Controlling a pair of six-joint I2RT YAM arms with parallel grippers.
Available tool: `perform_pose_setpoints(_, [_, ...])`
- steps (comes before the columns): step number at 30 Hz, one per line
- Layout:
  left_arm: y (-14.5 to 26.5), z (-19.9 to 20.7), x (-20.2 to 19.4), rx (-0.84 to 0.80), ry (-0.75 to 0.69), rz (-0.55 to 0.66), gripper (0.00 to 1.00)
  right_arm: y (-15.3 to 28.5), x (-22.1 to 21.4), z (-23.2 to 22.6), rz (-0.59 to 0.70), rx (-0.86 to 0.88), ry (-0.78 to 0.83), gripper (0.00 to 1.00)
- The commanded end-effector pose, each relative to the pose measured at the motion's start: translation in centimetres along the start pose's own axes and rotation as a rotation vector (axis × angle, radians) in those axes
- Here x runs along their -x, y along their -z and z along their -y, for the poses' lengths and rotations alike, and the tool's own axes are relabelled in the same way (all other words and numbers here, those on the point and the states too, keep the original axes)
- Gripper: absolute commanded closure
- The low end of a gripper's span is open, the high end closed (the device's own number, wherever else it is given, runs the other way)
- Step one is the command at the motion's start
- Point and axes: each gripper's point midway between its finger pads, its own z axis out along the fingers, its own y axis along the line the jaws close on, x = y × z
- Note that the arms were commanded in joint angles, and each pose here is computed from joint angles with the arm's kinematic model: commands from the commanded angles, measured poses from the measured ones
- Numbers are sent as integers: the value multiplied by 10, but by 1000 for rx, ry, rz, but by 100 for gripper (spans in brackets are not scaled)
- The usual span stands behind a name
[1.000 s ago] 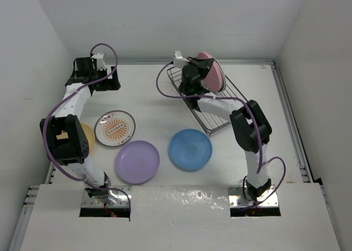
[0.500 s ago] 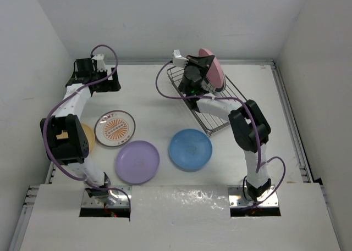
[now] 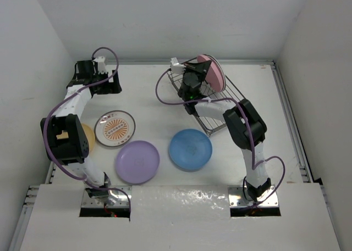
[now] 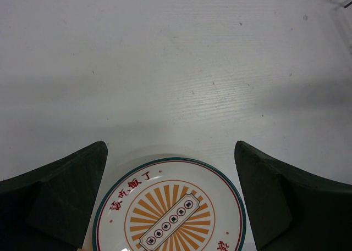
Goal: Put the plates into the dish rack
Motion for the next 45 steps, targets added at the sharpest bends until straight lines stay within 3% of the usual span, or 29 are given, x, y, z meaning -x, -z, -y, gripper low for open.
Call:
perform_pose_setpoints(1, [7,0,9,-14,-3,43,3,-1,4,4,12,-16,-76,100])
perform_pose_setpoints(11, [11,2,11,-20,-6,51,3,-6,4,-22,-54,13,-117,100])
perform_pose_setpoints(19, [10,2,10,-23,-6,49,3,2,-17,25,-157,-139,-190,100])
perform_pose_setpoints(25, [9,4,11,-34,-6,53,3,-7,-7,46,-223,-170,-212,100])
perform_pose_setpoints(45, [9,3,6,-27,-15,43,3,-10,-17,-29,-199,-19,-141,100])
